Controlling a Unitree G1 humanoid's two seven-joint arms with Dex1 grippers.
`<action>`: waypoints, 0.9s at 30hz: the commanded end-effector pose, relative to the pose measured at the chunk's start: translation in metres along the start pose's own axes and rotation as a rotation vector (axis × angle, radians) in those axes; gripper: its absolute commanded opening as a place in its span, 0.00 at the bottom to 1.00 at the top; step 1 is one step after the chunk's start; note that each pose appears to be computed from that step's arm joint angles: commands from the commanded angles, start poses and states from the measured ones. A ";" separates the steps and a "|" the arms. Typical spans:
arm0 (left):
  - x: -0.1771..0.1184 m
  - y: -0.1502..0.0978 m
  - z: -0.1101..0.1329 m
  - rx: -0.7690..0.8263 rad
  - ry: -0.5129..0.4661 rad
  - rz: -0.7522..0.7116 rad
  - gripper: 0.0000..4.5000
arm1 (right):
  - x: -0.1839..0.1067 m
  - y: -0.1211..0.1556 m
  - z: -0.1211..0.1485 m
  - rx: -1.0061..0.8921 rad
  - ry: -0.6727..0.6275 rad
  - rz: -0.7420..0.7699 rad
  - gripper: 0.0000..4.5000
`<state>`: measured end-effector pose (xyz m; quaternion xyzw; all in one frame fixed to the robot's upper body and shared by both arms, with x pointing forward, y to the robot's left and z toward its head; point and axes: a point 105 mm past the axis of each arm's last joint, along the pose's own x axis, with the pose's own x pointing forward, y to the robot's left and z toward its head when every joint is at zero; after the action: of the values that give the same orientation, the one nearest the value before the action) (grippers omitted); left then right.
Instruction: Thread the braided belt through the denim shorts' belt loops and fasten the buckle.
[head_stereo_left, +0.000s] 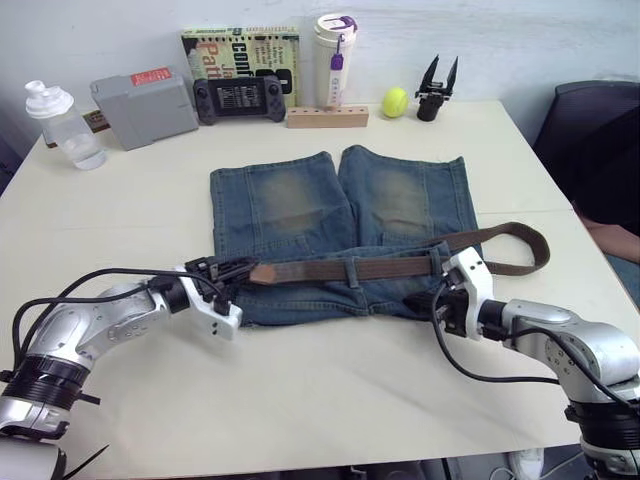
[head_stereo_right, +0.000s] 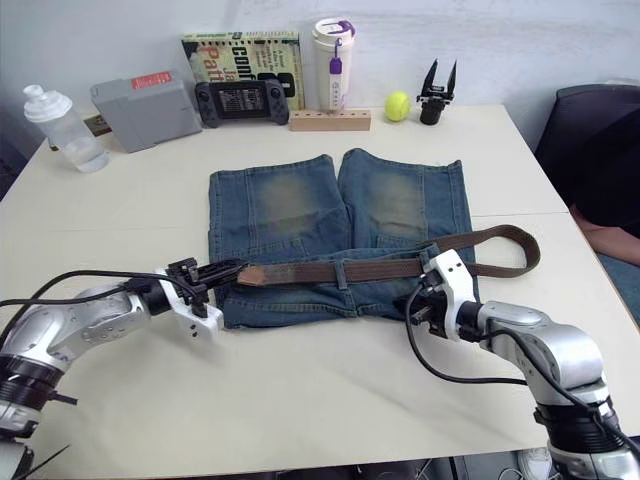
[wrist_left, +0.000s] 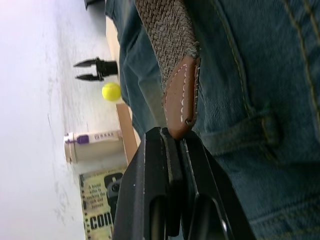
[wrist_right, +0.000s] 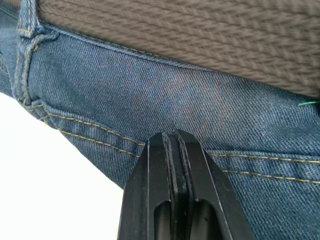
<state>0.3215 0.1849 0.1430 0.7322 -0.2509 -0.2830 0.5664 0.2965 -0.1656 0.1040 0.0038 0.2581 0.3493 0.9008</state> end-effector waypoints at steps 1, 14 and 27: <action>-0.005 0.010 -0.014 -0.051 0.070 0.040 0.02 | 0.003 -0.003 -0.008 0.017 0.033 -0.013 0.00; -0.049 0.000 -0.062 -0.444 0.187 0.027 0.94 | -0.015 -0.006 0.002 -0.119 0.054 0.012 0.00; -0.023 0.007 -0.002 -0.933 -0.081 0.028 1.00 | -0.056 -0.037 0.056 -0.429 -0.029 0.003 0.15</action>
<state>0.3103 0.2064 0.1451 0.4089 -0.1198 -0.3743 0.8236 0.3189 -0.2397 0.1428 -0.1890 0.2157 0.3425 0.8947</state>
